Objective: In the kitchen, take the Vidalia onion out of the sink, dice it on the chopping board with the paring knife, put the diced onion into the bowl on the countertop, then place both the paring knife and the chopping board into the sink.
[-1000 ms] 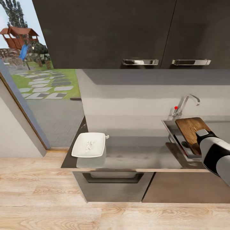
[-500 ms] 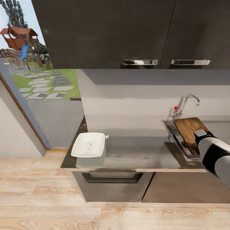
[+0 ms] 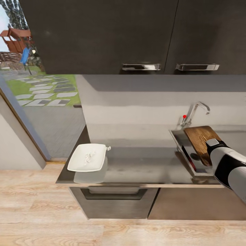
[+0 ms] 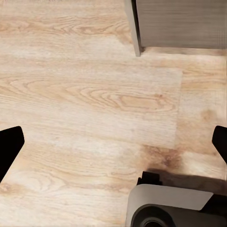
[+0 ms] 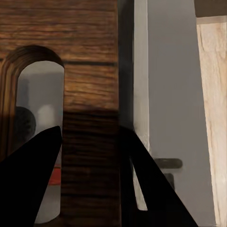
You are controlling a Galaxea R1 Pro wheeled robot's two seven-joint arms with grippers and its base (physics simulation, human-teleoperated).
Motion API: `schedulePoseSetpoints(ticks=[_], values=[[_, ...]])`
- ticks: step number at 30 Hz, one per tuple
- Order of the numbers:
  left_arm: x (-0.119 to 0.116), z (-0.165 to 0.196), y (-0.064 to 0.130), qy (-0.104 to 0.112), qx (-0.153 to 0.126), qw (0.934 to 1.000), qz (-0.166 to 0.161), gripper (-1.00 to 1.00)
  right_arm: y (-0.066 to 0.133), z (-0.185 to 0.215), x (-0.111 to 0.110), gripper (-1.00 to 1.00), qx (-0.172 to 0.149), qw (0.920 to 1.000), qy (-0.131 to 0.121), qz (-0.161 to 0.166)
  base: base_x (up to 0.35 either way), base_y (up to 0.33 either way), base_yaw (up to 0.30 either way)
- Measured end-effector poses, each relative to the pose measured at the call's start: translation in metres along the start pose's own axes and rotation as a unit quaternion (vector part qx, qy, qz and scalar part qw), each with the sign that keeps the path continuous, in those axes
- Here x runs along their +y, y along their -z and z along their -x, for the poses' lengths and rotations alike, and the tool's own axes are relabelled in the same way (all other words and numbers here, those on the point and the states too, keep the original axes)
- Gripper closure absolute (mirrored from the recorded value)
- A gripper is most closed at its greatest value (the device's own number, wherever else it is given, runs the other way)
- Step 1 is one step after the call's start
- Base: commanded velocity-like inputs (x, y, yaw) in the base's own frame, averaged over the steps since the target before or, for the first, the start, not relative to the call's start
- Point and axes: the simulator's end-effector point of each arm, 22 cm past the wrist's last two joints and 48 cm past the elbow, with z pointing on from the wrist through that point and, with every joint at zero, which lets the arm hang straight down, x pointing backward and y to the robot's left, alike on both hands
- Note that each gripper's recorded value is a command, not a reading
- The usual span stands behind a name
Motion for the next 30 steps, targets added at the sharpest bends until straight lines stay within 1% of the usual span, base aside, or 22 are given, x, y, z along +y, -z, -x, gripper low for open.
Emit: schedulePoseSetpoints(ticks=[6,12,15,20,23,30], values=[[0.000,0.000,0.000,0.000,0.001,1.0000,0.000,-1.00,0.002,-0.005,0.002,1.00,0.002,1.0000,0.003,0.001,0.205,0.000,0.000],[0.000,0.000,0.000,0.000,0.001,1.0000,0.000,-1.00,0.002,-0.005,0.002,1.00,0.002,1.0000,0.003,0.000,0.032,0.000,0.000],[0.000,0.000,0.000,0.000,0.001,1.0000,0.000,-1.00,-0.001,-0.008,-0.003,1.00,0.003,1.0000,0.006,-0.004,0.072,0.000,0.000],[0.000,0.000,0.000,0.000,0.001,1.0000,0.000,-1.00,-0.013,-0.018,-0.020,1.00,0.004,0.9997,0.018,-0.016,0.092,0.000,0.000],[0.000,0.000,0.000,0.000,0.001,1.0000,0.000,-1.00,-0.013,-0.019,-0.021,1.00,0.003,0.9997,0.019,-0.015,0.137,0.000,0.000],[0.000,0.000,0.000,0.000,0.001,1.0000,0.000,-1.00,-0.011,-0.024,-0.018,1.00,0.006,0.9997,0.021,-0.013,0.238,-0.001,0.000]])
